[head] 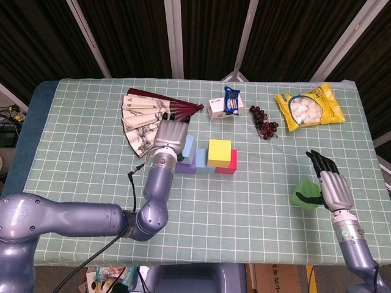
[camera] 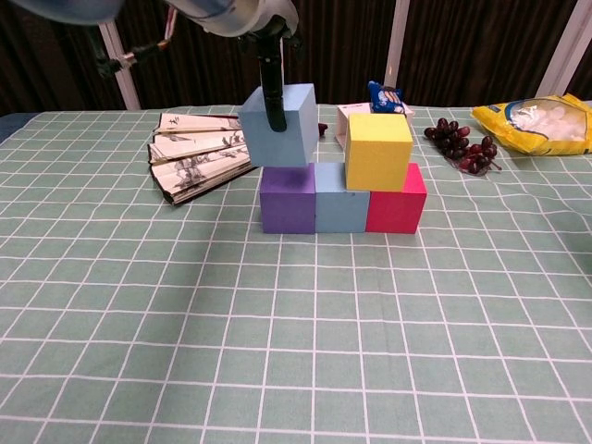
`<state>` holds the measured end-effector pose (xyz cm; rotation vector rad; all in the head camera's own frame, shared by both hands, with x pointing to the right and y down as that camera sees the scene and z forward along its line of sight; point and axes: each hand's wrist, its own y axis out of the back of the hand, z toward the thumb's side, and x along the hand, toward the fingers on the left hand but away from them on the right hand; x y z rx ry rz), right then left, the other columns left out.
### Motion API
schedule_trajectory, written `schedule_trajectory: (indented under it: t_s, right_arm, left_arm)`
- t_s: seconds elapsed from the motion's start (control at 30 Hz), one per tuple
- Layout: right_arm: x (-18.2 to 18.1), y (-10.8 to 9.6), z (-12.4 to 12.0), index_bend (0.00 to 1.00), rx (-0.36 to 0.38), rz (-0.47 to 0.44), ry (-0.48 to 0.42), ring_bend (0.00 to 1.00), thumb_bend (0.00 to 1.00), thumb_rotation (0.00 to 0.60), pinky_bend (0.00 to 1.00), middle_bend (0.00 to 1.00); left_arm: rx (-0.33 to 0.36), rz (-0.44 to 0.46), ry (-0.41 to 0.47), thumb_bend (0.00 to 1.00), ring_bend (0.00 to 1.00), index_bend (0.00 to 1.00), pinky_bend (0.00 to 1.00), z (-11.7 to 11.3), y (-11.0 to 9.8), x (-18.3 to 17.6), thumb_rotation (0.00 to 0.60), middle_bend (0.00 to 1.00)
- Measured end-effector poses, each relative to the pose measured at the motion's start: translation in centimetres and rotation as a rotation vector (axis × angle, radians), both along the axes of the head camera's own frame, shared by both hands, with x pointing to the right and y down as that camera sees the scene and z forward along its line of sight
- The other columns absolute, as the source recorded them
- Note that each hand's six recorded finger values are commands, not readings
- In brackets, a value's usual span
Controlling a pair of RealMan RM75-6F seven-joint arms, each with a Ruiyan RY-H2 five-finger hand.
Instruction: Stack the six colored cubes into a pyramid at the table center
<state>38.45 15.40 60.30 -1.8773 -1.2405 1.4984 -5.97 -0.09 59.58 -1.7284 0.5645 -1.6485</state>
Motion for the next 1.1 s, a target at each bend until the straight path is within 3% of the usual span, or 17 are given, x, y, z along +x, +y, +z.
schedule_trajectory:
  t_s: [0.4,0.77,1.1]
  right_arm:
    - [-0.1,-0.1,-0.2,0.0,0.001,0.011,-0.022,0.0,0.21,0.6,0.0,0.01]
    - [-0.1,-0.2,-0.2,0.0,0.001,0.016,-0.035,0.0,0.21,0.6,0.0,0.01]
    - [-0.2,-0.1,-0.4,0.0,0.003,0.016,-0.046,0.0,0.21,0.6,0.0,0.01]
  left_arm:
    - [0.015,-0.027,-0.064,0.34,0.09,0.0,0.02,0.6,0.8,2.7,0.6,0.45]
    - [-0.019,-0.111,-0.051,0.34,0.09,0.0,0.02,0.8,1.0,3.8,0.6,0.45]
    - [-0.009,-0.117,-0.061,0.35,0.09,0.0,0.02,0.8,1.0,5.0,0.6,0.45]
